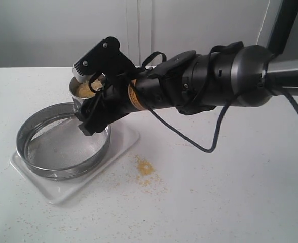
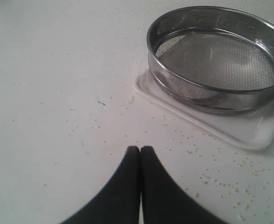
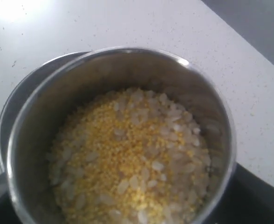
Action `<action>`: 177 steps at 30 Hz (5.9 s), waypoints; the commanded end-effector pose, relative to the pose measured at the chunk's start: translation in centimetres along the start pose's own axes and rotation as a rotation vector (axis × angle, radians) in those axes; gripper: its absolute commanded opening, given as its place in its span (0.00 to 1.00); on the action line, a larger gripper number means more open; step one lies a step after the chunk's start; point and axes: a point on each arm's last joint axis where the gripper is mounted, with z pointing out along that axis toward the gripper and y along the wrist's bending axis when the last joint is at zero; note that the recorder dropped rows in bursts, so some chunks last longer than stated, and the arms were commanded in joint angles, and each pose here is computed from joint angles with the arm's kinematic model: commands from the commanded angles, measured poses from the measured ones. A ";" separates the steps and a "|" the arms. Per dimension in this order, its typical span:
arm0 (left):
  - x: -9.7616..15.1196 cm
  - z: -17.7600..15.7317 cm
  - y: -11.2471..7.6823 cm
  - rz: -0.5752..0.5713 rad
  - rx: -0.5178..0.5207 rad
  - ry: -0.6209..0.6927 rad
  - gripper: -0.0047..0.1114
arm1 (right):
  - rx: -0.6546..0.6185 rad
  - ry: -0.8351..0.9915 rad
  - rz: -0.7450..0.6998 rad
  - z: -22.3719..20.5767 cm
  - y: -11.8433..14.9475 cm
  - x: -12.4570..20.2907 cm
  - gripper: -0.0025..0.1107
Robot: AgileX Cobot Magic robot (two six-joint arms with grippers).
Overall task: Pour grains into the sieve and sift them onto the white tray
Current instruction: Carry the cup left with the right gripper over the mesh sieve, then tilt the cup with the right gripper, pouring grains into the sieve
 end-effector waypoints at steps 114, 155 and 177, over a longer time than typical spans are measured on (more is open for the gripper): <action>0.1 0.0 0.0 -0.006 0.001 -0.002 0.04 | 0.365 0.221 -1.118 7.4 2.2 -0.9 0.02; 0.1 0.0 0.0 -0.006 0.001 -0.002 0.04 | 0.367 0.255 -1.243 7.3 2.1 -0.9 0.02; 0.1 0.0 0.0 -0.006 0.001 -0.002 0.04 | 0.359 0.273 -1.323 7.3 2.1 -0.9 0.02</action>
